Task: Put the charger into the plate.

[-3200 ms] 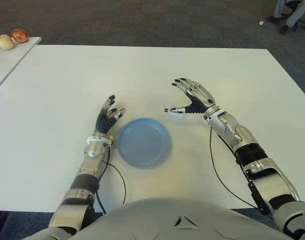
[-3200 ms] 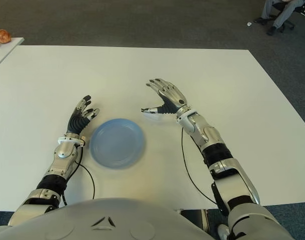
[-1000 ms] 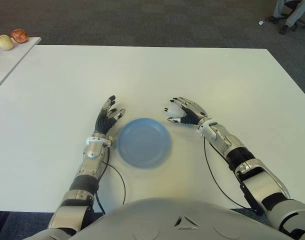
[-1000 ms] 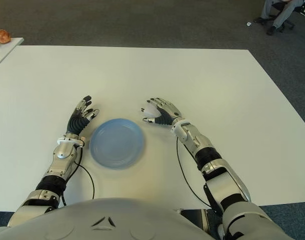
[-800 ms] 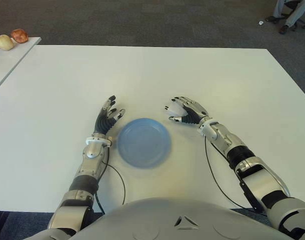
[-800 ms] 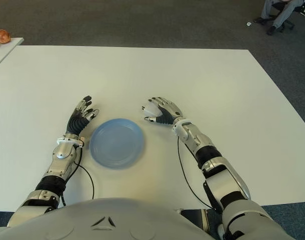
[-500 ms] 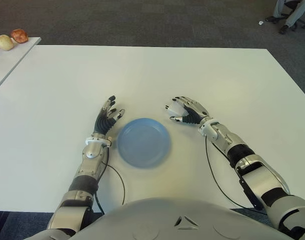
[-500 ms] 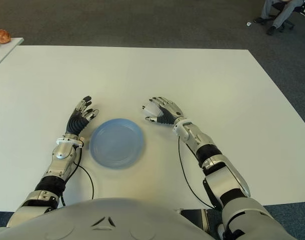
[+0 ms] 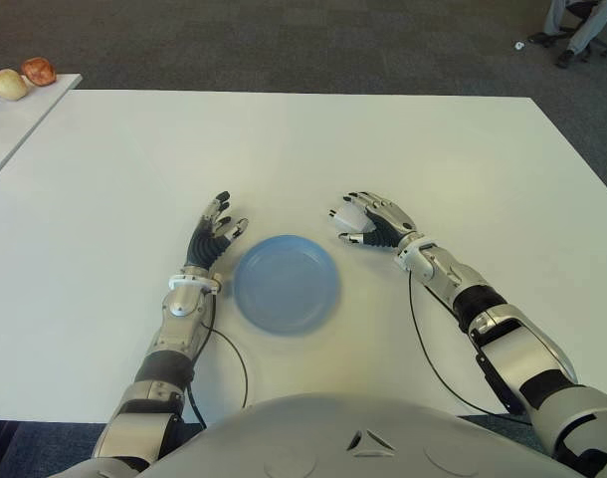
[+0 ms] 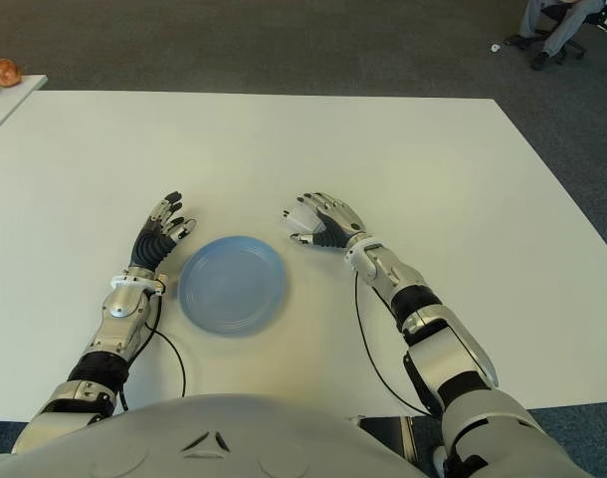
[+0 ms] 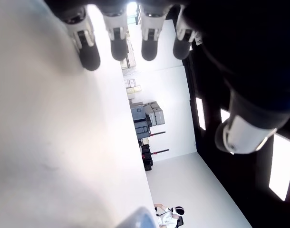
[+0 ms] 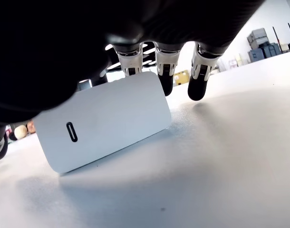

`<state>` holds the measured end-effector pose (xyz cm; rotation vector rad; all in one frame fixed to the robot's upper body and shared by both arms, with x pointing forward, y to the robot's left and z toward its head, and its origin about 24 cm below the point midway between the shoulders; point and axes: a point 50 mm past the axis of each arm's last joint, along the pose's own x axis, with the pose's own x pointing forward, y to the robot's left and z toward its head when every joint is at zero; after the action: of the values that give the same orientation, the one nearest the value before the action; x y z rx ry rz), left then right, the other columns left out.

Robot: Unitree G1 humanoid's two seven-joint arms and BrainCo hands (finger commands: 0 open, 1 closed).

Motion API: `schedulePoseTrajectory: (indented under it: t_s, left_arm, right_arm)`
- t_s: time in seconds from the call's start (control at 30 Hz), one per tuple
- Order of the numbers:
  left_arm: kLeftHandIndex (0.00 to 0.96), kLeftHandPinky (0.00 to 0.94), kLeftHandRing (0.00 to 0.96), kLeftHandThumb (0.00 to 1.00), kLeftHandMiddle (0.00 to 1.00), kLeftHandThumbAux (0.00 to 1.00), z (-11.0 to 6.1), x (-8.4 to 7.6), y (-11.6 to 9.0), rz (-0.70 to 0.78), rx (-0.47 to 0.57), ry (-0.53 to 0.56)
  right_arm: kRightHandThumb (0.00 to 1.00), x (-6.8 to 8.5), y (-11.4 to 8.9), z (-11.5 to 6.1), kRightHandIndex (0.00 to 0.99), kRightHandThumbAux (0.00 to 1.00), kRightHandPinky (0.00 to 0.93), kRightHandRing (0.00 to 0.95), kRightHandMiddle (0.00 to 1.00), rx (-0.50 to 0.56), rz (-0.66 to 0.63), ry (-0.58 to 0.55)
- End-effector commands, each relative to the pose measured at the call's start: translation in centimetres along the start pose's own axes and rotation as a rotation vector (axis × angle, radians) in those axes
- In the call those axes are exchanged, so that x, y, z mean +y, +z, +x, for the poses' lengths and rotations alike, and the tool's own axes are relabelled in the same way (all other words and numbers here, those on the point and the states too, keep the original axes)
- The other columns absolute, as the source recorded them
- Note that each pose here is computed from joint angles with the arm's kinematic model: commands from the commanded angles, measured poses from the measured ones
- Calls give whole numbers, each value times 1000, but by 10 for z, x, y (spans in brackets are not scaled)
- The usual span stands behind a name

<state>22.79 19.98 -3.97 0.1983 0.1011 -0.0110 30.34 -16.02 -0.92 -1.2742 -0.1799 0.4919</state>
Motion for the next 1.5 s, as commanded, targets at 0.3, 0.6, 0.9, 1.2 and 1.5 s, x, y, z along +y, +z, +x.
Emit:
schedulePoseTrajectory:
  t_s: [0.3,0.6,0.9,1.2,1.5]
  left_arm:
    - [42,44,33,0,43,588,-33,-1,-38,-16,213,-16]
    - [46,56,40,0,48,583,-33,-1,-38,-16,205,-12]
    - [52,46,37,0,46,572,-34,-1,-37,-11,206,-18]
    - [53,54,45,0,50,566,-35,-2,-38,-6,203,-14]
    - [59,45,43,0,47,552,-36,-1,-38,2,203,-17]
  right_arm:
    - [372,6,-4,-3,0,372,121,9,0,-31,-150,-28]
    - [371,6,-2,-4,2,403,180,69,28,-73,-214,-122]
    - [310,6,0,-6,13,434,181,102,74,-141,-303,-204]
    - [225,6,2,-7,29,458,225,150,125,-182,-361,-249]
    - [240,8,3,-8,44,488,308,230,187,-176,-314,-239]
